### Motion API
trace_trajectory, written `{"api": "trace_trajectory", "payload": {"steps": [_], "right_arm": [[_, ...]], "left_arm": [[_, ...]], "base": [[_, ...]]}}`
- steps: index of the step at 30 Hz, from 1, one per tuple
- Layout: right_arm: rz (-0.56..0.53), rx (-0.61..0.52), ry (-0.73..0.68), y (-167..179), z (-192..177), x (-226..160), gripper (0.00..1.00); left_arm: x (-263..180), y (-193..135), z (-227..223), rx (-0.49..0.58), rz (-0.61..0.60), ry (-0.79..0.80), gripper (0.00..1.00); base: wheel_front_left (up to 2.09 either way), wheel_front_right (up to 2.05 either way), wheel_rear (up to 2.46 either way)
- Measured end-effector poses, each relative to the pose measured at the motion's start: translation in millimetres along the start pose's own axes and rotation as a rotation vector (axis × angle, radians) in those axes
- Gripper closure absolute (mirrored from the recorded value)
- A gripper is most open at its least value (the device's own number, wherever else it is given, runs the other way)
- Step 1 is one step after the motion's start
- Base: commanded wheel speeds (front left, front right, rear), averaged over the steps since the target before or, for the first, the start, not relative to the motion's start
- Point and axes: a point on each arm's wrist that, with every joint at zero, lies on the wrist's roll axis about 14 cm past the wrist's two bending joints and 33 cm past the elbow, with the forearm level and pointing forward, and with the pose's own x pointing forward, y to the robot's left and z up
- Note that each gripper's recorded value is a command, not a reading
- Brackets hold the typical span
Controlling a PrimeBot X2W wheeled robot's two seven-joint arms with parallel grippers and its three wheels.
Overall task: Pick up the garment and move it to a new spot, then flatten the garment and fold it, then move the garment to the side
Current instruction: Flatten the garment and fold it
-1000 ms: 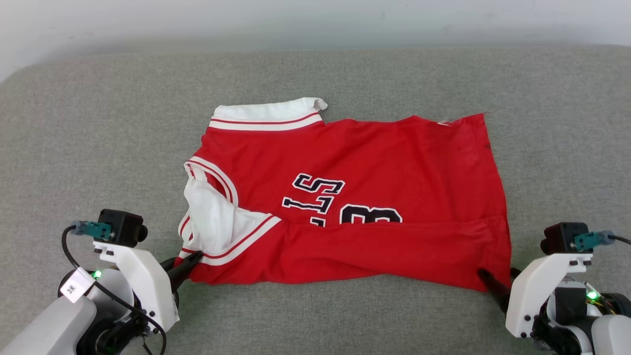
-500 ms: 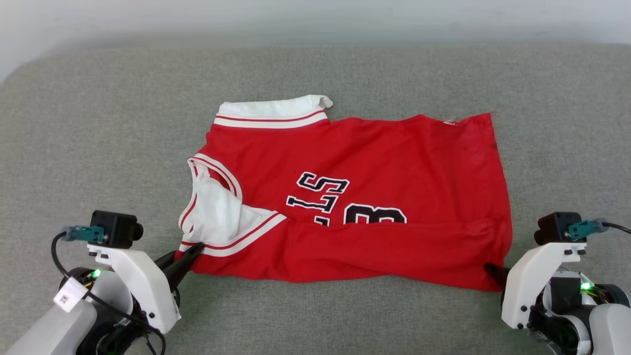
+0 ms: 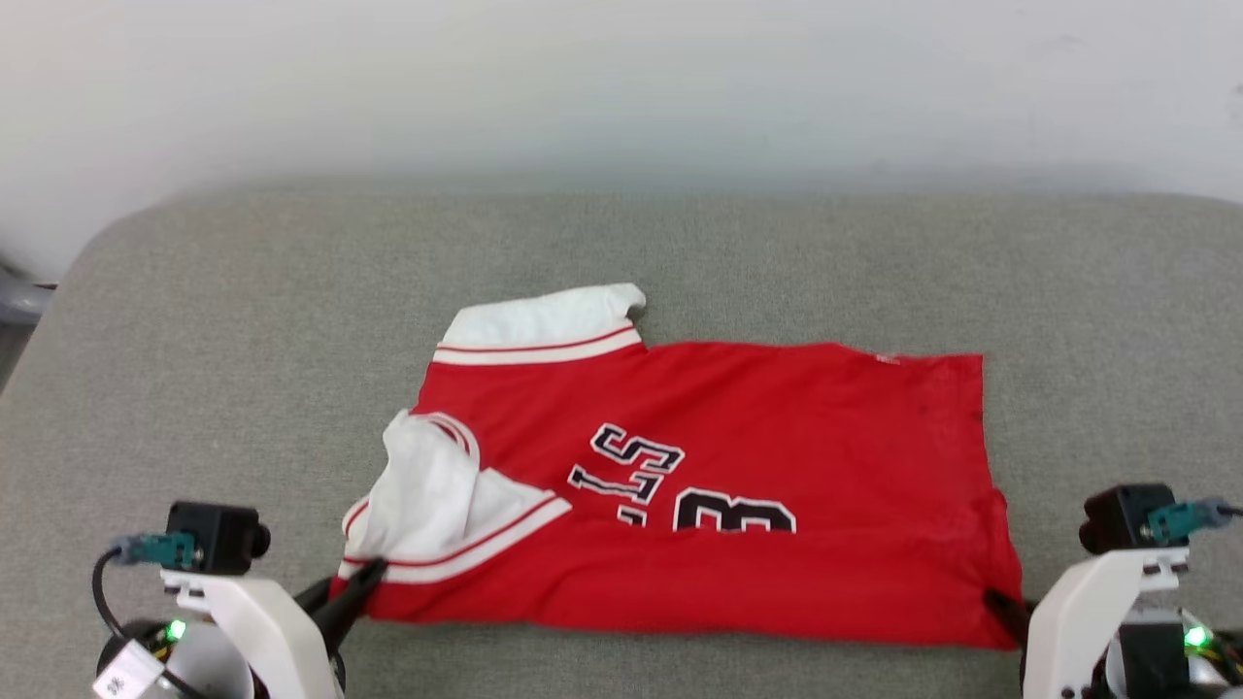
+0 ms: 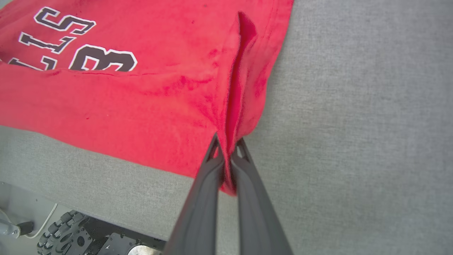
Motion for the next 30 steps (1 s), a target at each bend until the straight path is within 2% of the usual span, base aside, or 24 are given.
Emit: {"api": "trace_trajectory", "payload": {"steps": [8, 13, 16, 17, 18, 19, 20, 21, 26, 30], "right_arm": [[0.003, 0.044, 0.059, 2, -39, -19, 1.0], [-0.002, 0.119, 0.105, -1, -73, -18, 1.0], [-0.014, 0.152, 0.119, -5, -86, -14, 1.0], [-0.014, 0.162, 0.108, -5, -87, -13, 0.91], [-0.017, 0.168, 0.097, -6, -87, -12, 0.6], [-0.018, 0.177, 0.096, -6, -90, -11, 0.5], [-0.014, 0.186, 0.096, -5, -93, -9, 0.01], [-0.012, 0.189, 0.084, -4, -93, -8, 0.0], [-0.001, 0.186, -0.026, 0, -76, -6, 0.0], [-0.027, 0.15, -0.223, -6, -36, -9, 0.0]], "left_arm": [[-31, 9, -48, -0.087, 0.091, 0.088, 1.0], [-35, 5, -78, -0.186, 0.112, 0.116, 1.0], [-34, 8, -90, -0.198, 0.125, 0.134, 1.0], [-32, 7, -94, -0.202, 0.122, 0.14, 1.0], [-31, 9, -96, -0.207, 0.127, 0.142, 0.81], [-28, 9, -96, -0.217, 0.125, 0.142, 0.62], [-27, 9, -98, -0.217, 0.122, 0.15, 0.37], [-25, 9, -99, -0.214, 0.122, 0.155, 0.0], [-17, 10, -88, -0.181, 0.113, 0.119, 0.0], [-12, 11, -66, -0.114, 0.107, 0.033, 0.0]], "base": [[0.0, 0.0, 0.0], [0.0, 0.0, 0.0], [0.0, 0.0, 0.0], [0.0, 0.0, 0.0], [0.0, 0.0, 0.0], [0.0, 0.0, 0.0], [0.0, 0.0, 0.0], [0.0, 0.0, 0.0], [0.0, 0.0, 0.0], [0.0, 0.0, 0.0]]}}
